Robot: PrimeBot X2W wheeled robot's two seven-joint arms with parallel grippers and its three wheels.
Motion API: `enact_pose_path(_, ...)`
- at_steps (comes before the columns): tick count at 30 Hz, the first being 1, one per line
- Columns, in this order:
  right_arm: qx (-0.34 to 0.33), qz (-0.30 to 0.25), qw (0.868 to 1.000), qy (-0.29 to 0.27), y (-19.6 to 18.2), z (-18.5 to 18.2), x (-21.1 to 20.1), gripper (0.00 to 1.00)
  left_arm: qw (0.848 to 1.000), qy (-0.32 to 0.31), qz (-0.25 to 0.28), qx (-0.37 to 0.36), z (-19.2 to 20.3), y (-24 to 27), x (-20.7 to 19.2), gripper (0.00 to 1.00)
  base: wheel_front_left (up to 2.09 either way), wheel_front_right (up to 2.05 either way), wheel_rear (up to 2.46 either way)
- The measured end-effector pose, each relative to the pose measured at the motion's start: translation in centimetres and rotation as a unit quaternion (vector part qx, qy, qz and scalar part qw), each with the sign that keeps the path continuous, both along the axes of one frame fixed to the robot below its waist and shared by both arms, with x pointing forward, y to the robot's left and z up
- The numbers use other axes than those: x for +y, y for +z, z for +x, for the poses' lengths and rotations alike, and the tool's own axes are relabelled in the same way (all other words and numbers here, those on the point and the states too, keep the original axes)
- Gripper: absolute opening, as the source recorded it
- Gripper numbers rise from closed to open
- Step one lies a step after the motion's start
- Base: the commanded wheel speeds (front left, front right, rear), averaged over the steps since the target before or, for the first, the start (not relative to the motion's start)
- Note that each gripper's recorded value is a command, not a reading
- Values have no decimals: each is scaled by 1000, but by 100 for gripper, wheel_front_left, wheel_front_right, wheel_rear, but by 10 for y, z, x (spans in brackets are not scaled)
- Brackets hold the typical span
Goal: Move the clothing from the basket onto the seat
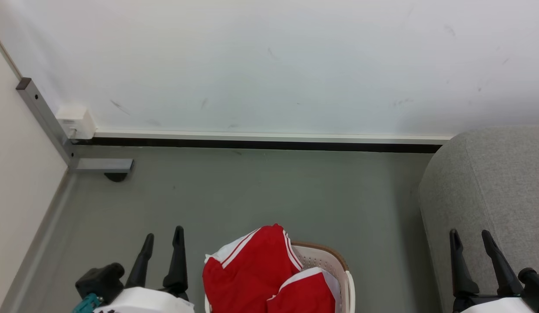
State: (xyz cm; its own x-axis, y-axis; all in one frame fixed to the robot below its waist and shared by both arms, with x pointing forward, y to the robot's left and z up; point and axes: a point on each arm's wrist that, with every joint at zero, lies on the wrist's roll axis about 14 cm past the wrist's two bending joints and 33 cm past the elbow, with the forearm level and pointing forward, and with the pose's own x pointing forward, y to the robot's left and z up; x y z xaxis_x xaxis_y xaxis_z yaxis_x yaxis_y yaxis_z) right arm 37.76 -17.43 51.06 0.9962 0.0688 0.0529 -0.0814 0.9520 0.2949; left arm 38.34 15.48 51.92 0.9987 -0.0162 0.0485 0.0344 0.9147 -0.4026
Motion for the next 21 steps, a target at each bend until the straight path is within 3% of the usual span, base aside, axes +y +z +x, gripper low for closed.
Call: enact_pose_path(21,-5,-58,998,0,-6,-5,0,100,993,-4,114,-15,-3,-5,4,100,0,0,0)
